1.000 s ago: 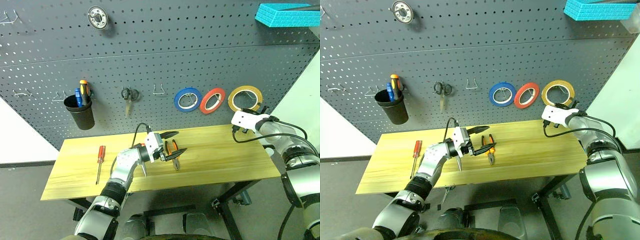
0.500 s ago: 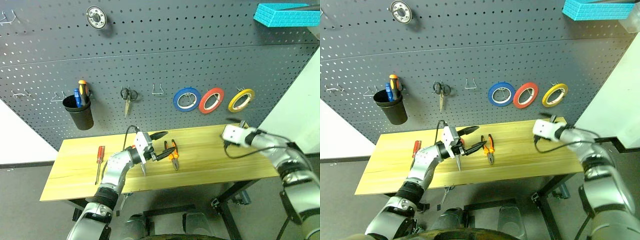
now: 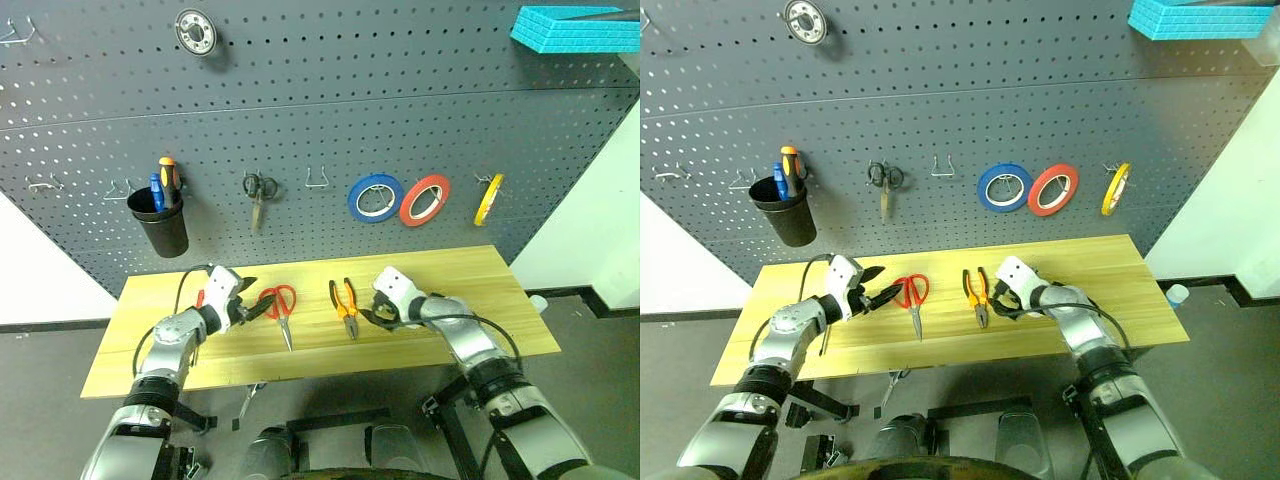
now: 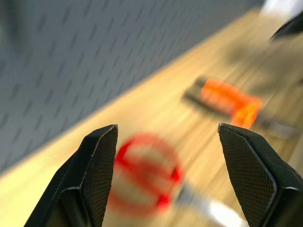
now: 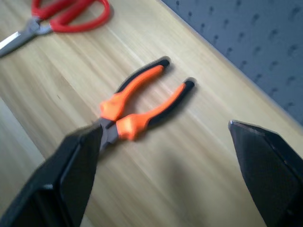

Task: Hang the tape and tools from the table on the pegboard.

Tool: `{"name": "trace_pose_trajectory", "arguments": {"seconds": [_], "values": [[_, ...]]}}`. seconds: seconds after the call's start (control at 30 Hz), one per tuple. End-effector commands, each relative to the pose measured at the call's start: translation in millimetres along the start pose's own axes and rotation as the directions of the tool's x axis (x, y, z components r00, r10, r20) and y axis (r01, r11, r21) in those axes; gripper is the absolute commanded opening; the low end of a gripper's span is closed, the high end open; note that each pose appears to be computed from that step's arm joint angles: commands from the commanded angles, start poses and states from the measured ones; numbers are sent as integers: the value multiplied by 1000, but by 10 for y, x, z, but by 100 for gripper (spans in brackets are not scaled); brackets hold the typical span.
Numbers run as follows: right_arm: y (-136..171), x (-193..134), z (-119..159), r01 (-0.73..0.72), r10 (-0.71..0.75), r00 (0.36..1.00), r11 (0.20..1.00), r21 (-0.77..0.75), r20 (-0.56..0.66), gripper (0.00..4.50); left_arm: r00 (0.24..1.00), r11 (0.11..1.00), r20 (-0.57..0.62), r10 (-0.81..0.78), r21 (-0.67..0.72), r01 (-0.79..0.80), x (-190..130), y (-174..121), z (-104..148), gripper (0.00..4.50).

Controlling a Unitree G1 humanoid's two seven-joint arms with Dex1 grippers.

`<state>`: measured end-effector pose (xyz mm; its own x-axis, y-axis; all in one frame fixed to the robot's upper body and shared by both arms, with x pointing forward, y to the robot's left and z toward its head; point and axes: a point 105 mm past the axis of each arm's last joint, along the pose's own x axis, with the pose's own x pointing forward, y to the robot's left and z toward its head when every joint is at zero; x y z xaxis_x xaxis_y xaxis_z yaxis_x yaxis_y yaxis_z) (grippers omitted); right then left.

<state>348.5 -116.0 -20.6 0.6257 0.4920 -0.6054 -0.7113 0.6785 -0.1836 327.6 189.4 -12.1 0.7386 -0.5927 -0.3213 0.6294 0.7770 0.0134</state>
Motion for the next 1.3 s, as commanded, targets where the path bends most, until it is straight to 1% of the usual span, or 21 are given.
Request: {"name": "trace_pose_trajectory", "arguments": {"seconds": [0.03,0.17,0.3,0.43,0.6,0.8,1.17,1.27,1.3], "values": [[7,100,153,38,-35,999,996,83,-32,446,1000,999,6,0,49,0,-18,92,119,355],[179,264,202,33,-13,995,976,214,-96,446,1000,997,-17,-2,71,4,-77,121,80,355],[258,393,217,67,-29,988,967,246,-155,446,1000,998,-12,4,70,-3,-100,139,81,355],[305,501,269,93,-35,985,934,346,-171,446,1000,998,-2,4,64,-4,-125,132,83,355],[324,591,298,154,-81,975,916,369,-207,446,1000,999,16,-17,50,16,-179,87,76,355],[454,666,306,170,-72,969,888,428,-235,446,999,999,37,-17,46,15,-212,76,101,355],[471,691,264,214,-116,960,890,402,-254,446,999,999,52,-17,34,15,-258,18,96,355],[500,694,235,210,-107,959,892,400,-263,390,998,999,57,-15,33,13,-282,3,97,355],[510,696,228,209,-105,959,891,402,-265,354,998,999,59,-13,32,11,-294,1,97,355]]}}
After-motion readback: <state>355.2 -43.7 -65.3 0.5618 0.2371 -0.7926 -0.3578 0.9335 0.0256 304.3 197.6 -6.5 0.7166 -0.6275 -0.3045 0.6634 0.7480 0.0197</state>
